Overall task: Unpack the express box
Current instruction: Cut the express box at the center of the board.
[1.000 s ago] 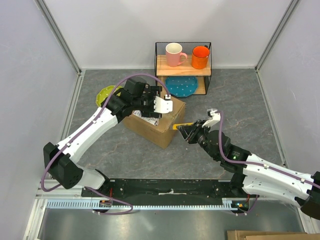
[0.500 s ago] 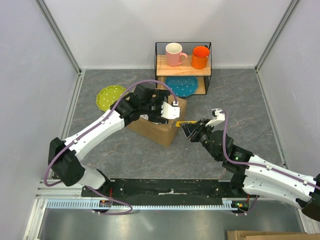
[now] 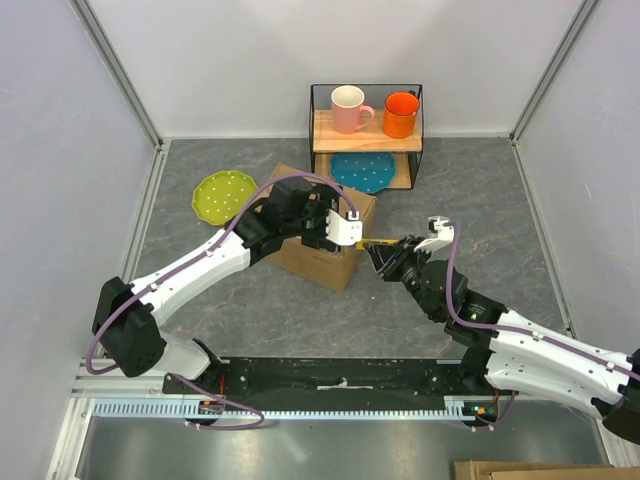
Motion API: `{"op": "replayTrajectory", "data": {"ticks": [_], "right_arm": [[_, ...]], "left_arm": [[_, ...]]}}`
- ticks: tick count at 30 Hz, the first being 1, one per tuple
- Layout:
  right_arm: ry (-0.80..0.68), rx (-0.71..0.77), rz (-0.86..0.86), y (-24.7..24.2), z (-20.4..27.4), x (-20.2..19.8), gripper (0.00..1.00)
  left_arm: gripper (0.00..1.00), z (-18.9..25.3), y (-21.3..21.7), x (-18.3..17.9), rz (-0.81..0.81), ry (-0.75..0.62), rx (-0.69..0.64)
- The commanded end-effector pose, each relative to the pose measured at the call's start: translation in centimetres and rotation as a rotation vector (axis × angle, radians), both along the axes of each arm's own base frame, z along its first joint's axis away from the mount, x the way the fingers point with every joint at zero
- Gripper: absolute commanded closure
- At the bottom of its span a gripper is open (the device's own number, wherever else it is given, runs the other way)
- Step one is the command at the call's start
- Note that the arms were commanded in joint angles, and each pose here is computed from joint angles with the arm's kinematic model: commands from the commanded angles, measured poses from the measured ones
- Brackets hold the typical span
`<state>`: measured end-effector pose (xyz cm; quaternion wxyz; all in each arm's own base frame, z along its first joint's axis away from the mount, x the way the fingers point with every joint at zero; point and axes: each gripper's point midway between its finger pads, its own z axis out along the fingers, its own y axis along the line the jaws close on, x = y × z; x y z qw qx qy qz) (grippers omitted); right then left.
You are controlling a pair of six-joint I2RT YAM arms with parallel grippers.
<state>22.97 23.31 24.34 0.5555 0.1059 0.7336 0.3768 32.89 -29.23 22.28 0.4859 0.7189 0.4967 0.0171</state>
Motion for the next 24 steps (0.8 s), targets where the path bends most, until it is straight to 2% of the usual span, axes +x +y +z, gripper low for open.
{"op": "replayTrajectory", "data": {"ticks": [1, 6, 12, 15, 16, 18, 19, 20, 24], "right_arm": [[0.004, 0.033, -0.033, 0.3, -0.4, 0.8, 1.00], [0.014, 0.078, -0.015, 2.3, -0.5, 1.6, 1.00], [0.051, 0.146, -0.027, 2.4, -1.0, 1.8, 1.00], [0.035, 0.180, -0.042, 1.8, -0.1, 1.9, 1.00], [0.027, 0.177, -0.043, 1.6, 0.2, 1.9, 1.00], [0.035, 0.134, -0.052, 0.9, 0.7, 1.7, 1.00], [0.037, 0.102, -0.060, 0.5, 0.5, 1.6, 1.00], [0.063, 0.062, -0.070, -0.2, -0.4, 1.3, 1.00], [0.095, 0.101, -0.100, -2.7, -1.7, -0.2, 1.00]], "left_arm": [[0.01, -6.5, 1.1, -2.2, -0.020, 0.118, 0.117], [0.01, -7.0, 1.4, -2.6, -0.011, 0.123, 0.117], [0.02, -6.8, 1.7, -3.4, -0.027, 0.140, 0.125], [0.10, -6.7, 1.7, -4.0, -0.031, 0.168, 0.116], [0.16, -6.6, 1.7, -4.0, -0.026, 0.177, 0.111], [0.22, -6.3, 1.8, -4.2, -0.020, 0.189, 0.118], [0.28, -5.9, 1.8, -4.1, -0.019, 0.189, 0.116], [0.31, -5.9, 1.9, -4.3, -0.019, 0.196, 0.122], [0.33, -5.8, 2.2, -4.1, -0.005, 0.188, 0.124]]}}
